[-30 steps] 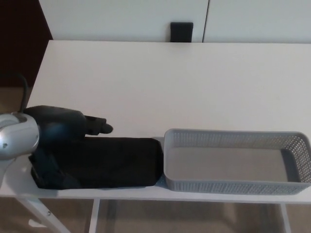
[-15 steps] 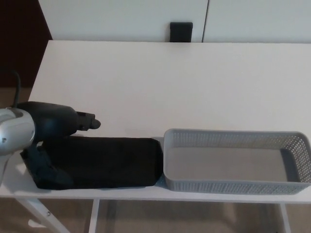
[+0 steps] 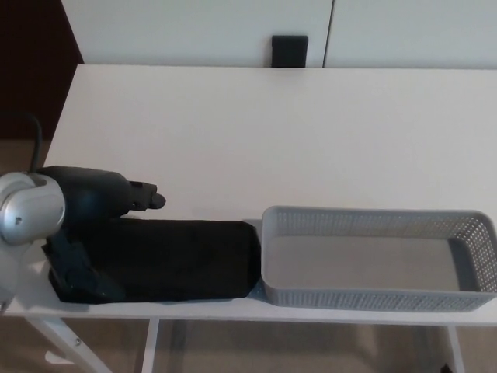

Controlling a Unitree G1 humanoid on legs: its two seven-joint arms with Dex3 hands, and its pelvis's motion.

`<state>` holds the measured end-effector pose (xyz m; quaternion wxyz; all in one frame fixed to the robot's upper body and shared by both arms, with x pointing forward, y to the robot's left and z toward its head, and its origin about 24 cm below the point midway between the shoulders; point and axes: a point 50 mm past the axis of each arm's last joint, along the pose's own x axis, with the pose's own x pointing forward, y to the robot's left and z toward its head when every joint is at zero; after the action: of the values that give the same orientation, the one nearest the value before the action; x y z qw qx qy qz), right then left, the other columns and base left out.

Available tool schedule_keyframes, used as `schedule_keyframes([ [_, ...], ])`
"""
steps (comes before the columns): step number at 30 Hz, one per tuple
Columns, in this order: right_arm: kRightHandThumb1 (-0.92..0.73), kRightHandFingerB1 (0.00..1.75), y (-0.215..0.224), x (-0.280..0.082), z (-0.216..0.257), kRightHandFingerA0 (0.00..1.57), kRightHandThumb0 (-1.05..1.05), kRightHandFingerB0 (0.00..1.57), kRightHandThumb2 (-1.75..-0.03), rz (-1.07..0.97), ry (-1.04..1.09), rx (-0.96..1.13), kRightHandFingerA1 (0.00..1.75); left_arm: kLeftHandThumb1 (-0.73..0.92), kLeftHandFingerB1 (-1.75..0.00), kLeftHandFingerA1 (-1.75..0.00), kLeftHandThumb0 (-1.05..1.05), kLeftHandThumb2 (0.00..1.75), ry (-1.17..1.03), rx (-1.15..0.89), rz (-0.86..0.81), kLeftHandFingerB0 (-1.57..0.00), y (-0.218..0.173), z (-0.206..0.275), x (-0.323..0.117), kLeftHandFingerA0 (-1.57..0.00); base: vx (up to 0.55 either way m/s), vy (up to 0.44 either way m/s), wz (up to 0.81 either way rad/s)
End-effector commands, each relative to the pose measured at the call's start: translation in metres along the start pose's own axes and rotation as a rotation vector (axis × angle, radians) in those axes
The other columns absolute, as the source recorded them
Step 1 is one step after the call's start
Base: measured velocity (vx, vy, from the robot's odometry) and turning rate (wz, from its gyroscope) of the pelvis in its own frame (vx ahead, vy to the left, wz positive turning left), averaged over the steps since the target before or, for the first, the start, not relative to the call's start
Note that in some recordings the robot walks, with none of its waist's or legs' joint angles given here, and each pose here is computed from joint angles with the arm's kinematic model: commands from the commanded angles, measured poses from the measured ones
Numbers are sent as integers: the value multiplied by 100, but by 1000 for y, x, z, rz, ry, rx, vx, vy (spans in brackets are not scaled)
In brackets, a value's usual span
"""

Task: The robot walk towards a table in front and pick up a black pencil case on the left hand side and put the pencil case into a small container on the right hand side

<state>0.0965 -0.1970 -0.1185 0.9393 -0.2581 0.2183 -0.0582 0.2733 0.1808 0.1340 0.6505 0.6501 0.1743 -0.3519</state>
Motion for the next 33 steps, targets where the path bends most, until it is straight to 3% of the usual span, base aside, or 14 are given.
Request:
schedule_keyframes([
  [1, -92, 0, -6, 0, -4, 0, -68, 0, -97, 1, 19, -20, 0, 40, -16, -4, -73, 85, 64, -11, -23, -5, 2, -6, 7, 0, 0, 0, 0],
  [10, -92, 0, -5, 1, -2, 0, -69, 0, -98, 0, 10, -11, 0, 37, -18, -8, -71, 84, 103, -6, -26, -1, 4, -10, 20, 0, 0, 0, 0],
  [11, -86, 0, -6, 2, -1, 0, -81, 0, -116, 0, 17, -1, 0, 41, -14, -2, -74, 85, 122, -14, -38, -4, 2, -12, 28, 0, 0, 0, 0],
  [12, -92, 0, -6, 3, 0, 0, -66, 0, -97, -1, 15, 1, 0, 41, -14, -1, -74, 84, 128, -17, -42, -4, 1, -12, 31, 0, 0, 0, 0],
  [13, -85, 0, -6, 3, 0, 0, -80, 0, -114, -4, 13, 6, 0, 42, -13, 0, -74, 84, 131, -18, -45, -3, 0, -12, 33, 0, 0, 0, 0],
  [17, -85, 0, -5, 3, 1, 0, -79, 0, -115, -6, 11, 5, 0, 42, -13, 0, -74, 84, 142, -21, -60, -1, -5, -13, 41, 0, 0, 0, 0],
  [18, -92, 0, -5, 4, 1, 0, -67, 0, -97, -6, 10, 3, 0, 42, -12, 0, -74, 84, 146, -21, -66, -1, -7, -13, 43, 0, 0, 0, 0],
  [24, -92, 0, -6, 7, 4, 0, -66, 0, -97, -10, 0, 12, 0, 41, -11, 0, -74, 84, 159, -25, -96, 0, -15, -14, 51, 0, 0, 0, 0],
  [25, -86, 0, -6, 8, 5, 0, -81, 0, -116, -12, 1, 21, 0, 41, -12, 0, -73, 84, 159, -37, -106, 0, -17, -13, 52, 0, 0, 0, 0],
  [30, -87, 0, -8, 10, 8, 0, -84, 0, -117, -18, -7, 27, 0, 41, -11, 0, -75, 84, 152, -31, -125, 0, -19, -10, 55, 0, 0, 0, 0],
  [31, -86, 0, -8, 10, 8, 0, -82, 0, -116, -19, -7, 32, 0, 41, -10, 0, -76, 85, 149, -30, -137, 0, -20, -9, 56, 0, 0, 0, 0],
  [32, -92, 0, -8, 11, 9, 0, -68, 0, -97, -19, -7, 35, 0, 41, -10, 0, -75, 85, 150, -29, -140, 0, -20, -9, 56, 0, 0, 0, 0],
  [33, -92, 0, -8, 11, 9, 0, -68, 0, -97, -18, -8, 40, 0, 41, -10, 0, -75, 85, 151, -28, -143, 0, -20, -9, 56, 0, 0, 0, 0],
])
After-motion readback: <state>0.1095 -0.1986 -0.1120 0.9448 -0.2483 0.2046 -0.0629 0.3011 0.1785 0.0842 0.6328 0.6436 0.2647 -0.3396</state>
